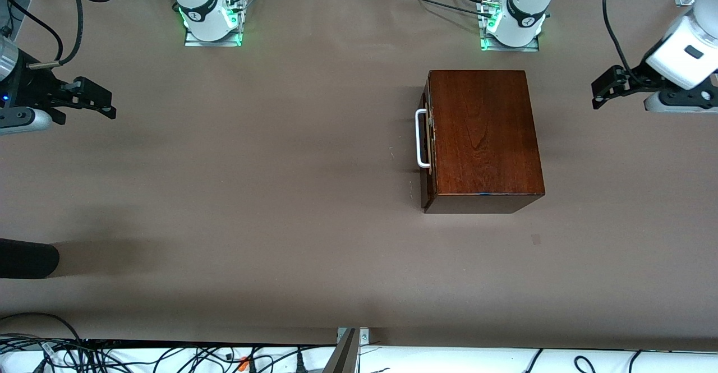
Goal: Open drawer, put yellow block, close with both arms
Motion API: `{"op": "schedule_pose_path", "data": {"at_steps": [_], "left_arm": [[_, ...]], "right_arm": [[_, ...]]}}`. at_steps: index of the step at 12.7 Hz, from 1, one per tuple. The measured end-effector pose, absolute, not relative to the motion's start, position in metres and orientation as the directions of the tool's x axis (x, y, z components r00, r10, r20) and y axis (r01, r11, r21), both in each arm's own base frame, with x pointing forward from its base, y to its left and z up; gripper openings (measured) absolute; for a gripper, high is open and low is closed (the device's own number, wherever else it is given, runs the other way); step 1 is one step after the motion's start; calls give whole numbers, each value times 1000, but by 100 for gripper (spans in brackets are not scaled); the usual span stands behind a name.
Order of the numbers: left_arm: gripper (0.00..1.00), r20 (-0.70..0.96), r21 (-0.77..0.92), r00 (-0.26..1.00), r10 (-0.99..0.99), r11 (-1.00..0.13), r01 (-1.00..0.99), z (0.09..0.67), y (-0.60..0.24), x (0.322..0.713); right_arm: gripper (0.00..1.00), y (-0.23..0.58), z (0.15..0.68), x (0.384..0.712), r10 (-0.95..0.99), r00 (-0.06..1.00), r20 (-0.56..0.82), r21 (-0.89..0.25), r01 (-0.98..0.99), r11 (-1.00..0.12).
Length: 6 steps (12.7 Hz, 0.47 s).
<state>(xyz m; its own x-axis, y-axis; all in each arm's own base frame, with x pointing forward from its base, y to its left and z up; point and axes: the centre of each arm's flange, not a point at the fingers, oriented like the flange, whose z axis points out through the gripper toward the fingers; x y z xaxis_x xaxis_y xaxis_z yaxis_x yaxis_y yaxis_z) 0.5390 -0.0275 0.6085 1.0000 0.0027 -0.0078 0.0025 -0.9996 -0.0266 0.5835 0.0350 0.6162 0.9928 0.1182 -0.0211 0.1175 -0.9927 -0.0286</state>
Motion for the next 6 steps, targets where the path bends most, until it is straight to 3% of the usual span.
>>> {"op": "schedule_pose_path", "data": {"at_steps": [6], "left_arm": [[100,-19,-23,998,57,-998,57,601,-26,542]], "right_arm": [[100,35,616,584,118,993,-21,-29,117,-993]]}}
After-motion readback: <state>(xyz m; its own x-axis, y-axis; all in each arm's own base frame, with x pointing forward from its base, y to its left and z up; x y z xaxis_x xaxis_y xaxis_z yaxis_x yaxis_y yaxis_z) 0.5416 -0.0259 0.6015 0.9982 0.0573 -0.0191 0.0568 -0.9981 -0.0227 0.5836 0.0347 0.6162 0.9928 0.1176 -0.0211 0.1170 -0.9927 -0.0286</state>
